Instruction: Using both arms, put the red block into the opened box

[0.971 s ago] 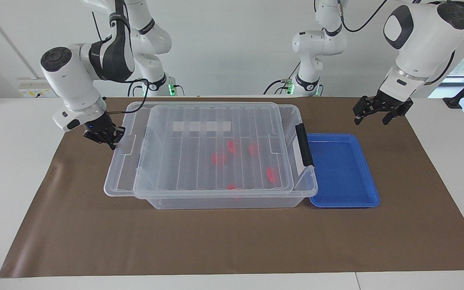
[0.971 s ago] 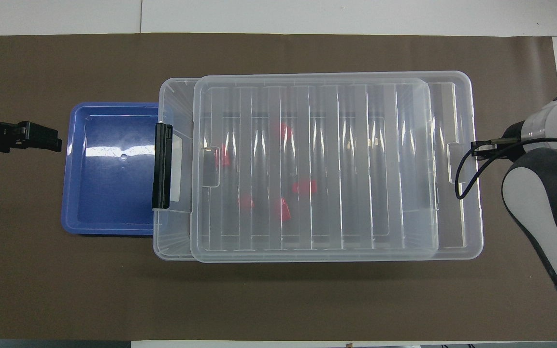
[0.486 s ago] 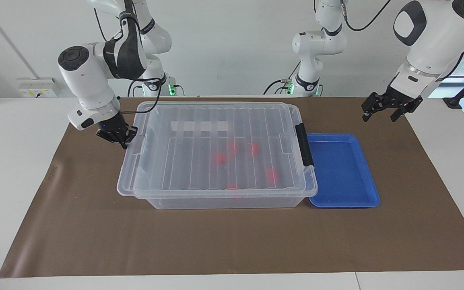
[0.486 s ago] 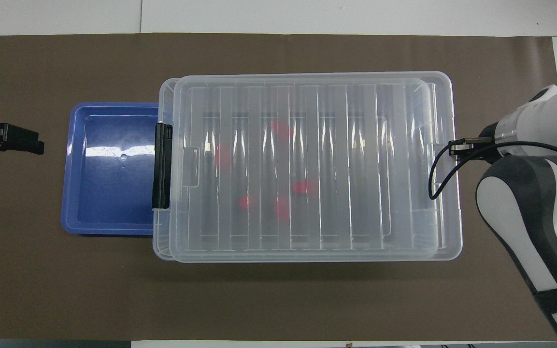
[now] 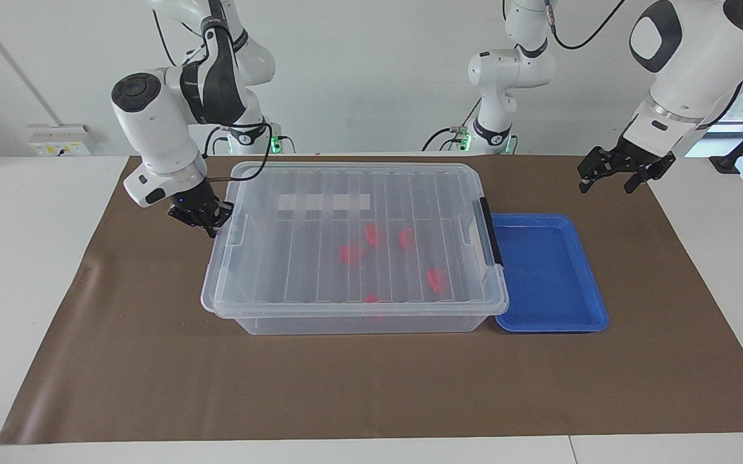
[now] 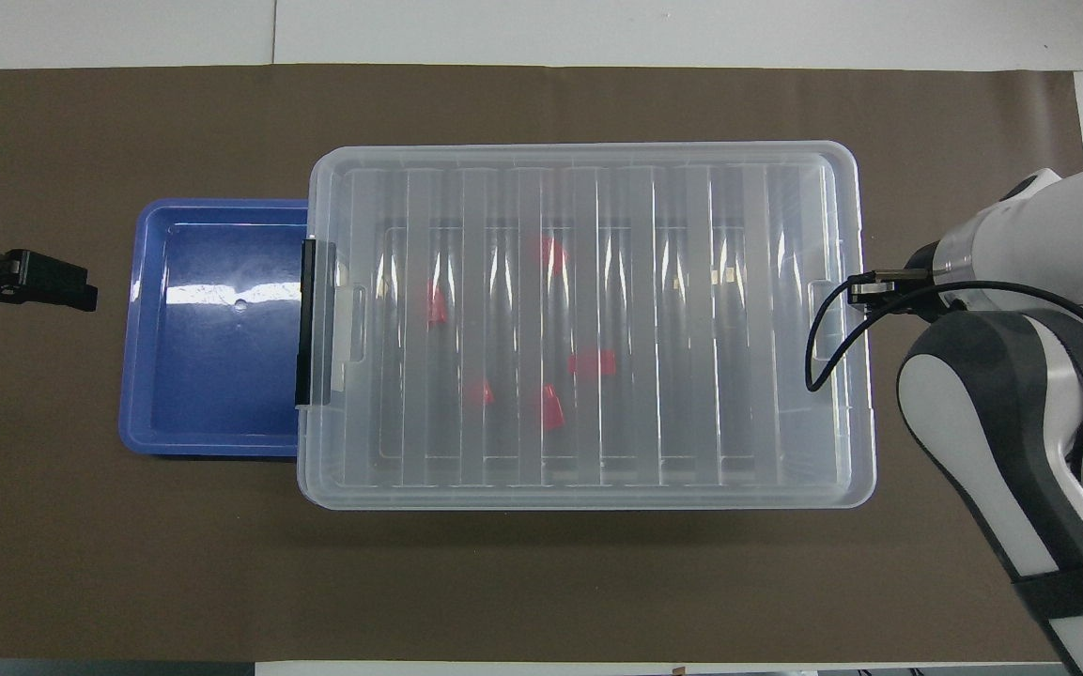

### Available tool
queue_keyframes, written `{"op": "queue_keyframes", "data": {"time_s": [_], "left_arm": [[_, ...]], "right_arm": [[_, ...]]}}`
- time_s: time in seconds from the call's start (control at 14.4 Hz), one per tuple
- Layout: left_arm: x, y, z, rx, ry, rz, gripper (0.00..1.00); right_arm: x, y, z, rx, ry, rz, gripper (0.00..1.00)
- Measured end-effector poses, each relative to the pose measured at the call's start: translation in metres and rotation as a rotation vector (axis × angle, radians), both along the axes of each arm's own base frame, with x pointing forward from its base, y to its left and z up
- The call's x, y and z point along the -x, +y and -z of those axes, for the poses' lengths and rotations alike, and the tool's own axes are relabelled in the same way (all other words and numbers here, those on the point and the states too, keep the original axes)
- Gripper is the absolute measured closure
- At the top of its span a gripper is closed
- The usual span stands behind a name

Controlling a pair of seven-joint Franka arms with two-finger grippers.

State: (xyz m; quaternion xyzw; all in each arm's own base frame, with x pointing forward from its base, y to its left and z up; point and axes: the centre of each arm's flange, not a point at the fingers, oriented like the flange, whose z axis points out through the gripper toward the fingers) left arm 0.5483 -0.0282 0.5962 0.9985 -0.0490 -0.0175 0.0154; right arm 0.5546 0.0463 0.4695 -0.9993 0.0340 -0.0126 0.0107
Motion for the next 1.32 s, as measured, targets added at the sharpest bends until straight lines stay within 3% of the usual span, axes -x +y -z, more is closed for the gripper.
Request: {"op": "queue_keyframes", "data": {"time_s": [0.21, 0.42, 0.76, 0.9, 1.32], "left_arm": [[0.003, 0.0, -0.001, -0.001, 0.017, 0.001, 0.0], [0.005, 0.004, -0.006, -0.006, 0.026, -0.003, 0.0], [0.005, 0.003, -0.013, -0.012, 0.015, 0.002, 0.0], [0.004, 0.0, -0.013, -0.012, 0.007, 0.007, 0.0], [0.003, -0.001, -0.013, -0.011, 0.001, 0.009, 0.0]], "right_arm": [[0.0, -0.003, -0.007, 0.001, 0.017, 0.004, 0.99], [0.0, -0.023, -0.051, 0.002, 0.065, 0.039, 0.99], [0.018, -0.063, -0.14, 0.0, 0.105, 0.107, 0.82], [0.021, -0.073, -0.142, -0.001, 0.116, 0.114, 0.67], [0.02, -0.079, -0.142, -0.003, 0.11, 0.094, 0.05]]}}
